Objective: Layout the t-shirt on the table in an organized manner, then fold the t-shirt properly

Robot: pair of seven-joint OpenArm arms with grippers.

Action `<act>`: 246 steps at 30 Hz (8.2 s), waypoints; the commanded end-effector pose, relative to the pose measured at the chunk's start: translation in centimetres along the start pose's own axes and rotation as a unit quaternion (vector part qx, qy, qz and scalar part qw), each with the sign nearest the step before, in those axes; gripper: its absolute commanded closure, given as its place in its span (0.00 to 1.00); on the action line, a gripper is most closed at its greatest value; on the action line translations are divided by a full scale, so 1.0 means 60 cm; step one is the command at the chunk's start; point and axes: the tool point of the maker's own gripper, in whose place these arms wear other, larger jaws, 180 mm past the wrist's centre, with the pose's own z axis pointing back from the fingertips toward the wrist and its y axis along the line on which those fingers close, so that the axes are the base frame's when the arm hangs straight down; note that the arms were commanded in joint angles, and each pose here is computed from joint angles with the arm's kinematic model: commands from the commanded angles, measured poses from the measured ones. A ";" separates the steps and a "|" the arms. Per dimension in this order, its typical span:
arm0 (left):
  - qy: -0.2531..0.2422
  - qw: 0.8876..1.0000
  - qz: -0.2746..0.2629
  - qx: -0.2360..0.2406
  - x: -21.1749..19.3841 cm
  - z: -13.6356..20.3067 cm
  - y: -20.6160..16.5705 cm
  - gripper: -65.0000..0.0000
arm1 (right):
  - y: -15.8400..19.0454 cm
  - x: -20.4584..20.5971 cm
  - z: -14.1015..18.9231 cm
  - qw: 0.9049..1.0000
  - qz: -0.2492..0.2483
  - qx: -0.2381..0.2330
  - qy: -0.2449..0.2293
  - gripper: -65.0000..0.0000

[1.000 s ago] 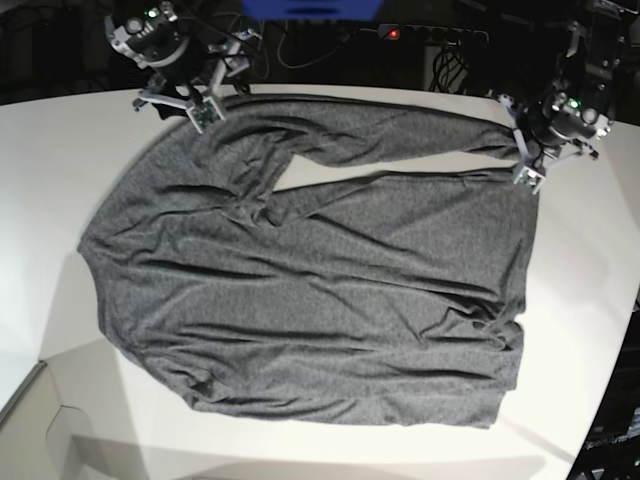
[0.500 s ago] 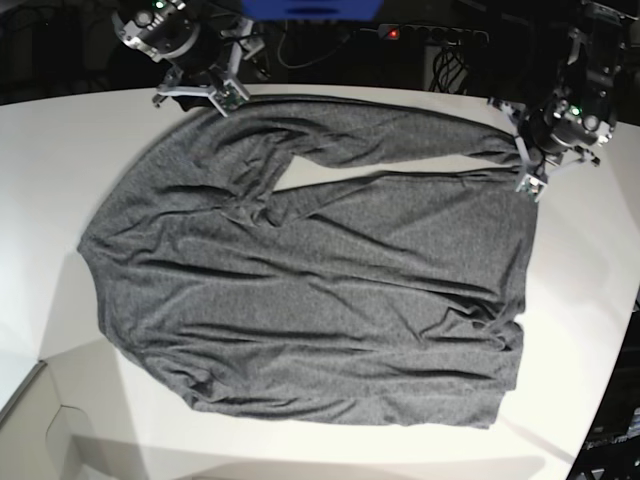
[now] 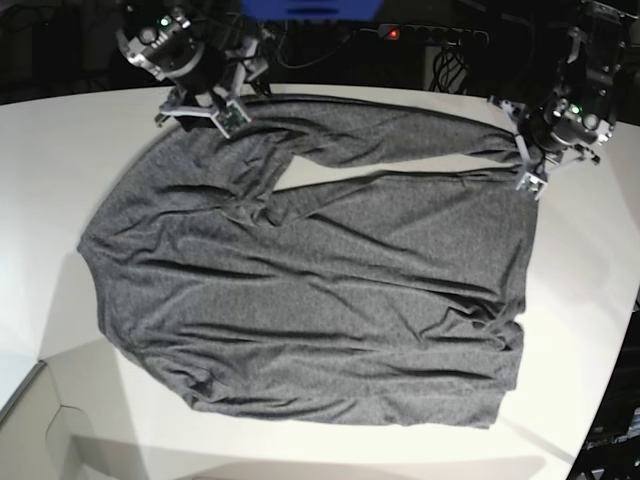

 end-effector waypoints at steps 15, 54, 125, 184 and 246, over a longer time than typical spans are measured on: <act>-0.009 1.000 -0.005 0.012 0.010 0.007 0.015 1.00 | 0.002 -0.034 -0.018 1.000 -0.007 0.007 0.025 0.47; -0.069 0.996 0.010 0.061 0.056 0.068 0.065 1.00 | -0.008 0.033 0.008 1.000 0.006 -0.006 -0.029 1.00; -0.066 0.996 0.017 0.057 0.188 -0.022 0.128 1.00 | -0.211 0.277 -0.125 0.988 0.025 -0.092 -0.120 1.00; -0.087 0.995 0.027 0.042 0.138 0.012 0.073 0.41 | -0.224 0.213 -0.059 0.983 -0.026 -0.129 -0.127 0.52; -0.064 0.994 -0.036 0.077 0.124 0.007 0.063 1.00 | -0.228 0.199 -0.051 0.983 -0.032 -0.135 -0.122 0.52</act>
